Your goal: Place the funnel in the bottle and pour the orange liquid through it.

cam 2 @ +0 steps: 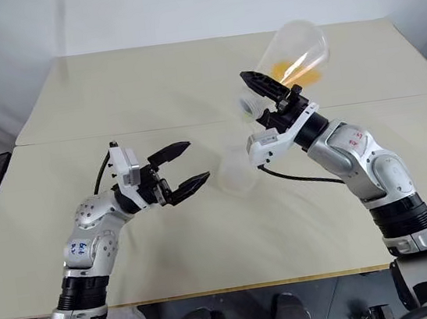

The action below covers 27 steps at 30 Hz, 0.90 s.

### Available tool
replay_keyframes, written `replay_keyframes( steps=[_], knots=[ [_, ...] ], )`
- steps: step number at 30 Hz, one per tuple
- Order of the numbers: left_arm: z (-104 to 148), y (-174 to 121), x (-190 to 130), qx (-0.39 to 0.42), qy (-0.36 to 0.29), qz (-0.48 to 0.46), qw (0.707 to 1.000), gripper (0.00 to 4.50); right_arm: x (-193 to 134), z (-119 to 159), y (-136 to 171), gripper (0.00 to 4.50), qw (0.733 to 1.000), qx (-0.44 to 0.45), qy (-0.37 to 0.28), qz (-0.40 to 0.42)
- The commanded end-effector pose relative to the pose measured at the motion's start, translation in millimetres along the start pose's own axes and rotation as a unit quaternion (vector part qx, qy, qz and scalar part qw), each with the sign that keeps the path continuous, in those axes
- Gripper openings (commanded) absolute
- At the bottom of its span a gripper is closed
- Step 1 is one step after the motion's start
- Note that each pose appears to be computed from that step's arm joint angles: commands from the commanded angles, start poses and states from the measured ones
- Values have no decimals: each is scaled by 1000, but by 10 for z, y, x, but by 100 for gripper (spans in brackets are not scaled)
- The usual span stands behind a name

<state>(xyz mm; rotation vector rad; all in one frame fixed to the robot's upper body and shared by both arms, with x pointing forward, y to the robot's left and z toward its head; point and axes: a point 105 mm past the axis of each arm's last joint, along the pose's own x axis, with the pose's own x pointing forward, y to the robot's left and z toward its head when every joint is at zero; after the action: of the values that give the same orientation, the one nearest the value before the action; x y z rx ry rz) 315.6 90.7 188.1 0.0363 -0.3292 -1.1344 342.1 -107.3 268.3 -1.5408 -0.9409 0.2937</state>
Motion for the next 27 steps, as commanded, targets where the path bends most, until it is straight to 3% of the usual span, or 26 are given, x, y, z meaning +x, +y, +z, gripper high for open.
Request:
replay_keyframes(
  steps=[1,27],
  knots=[
    [82,-30,11,19,-14,-3,1000,450,13,-19,-225,247,999,-31,-7,-33],
    [83,-36,36,19,-21,0,1000,450,29,-37,-217,247,997,-69,-9,-33]
  ],
)
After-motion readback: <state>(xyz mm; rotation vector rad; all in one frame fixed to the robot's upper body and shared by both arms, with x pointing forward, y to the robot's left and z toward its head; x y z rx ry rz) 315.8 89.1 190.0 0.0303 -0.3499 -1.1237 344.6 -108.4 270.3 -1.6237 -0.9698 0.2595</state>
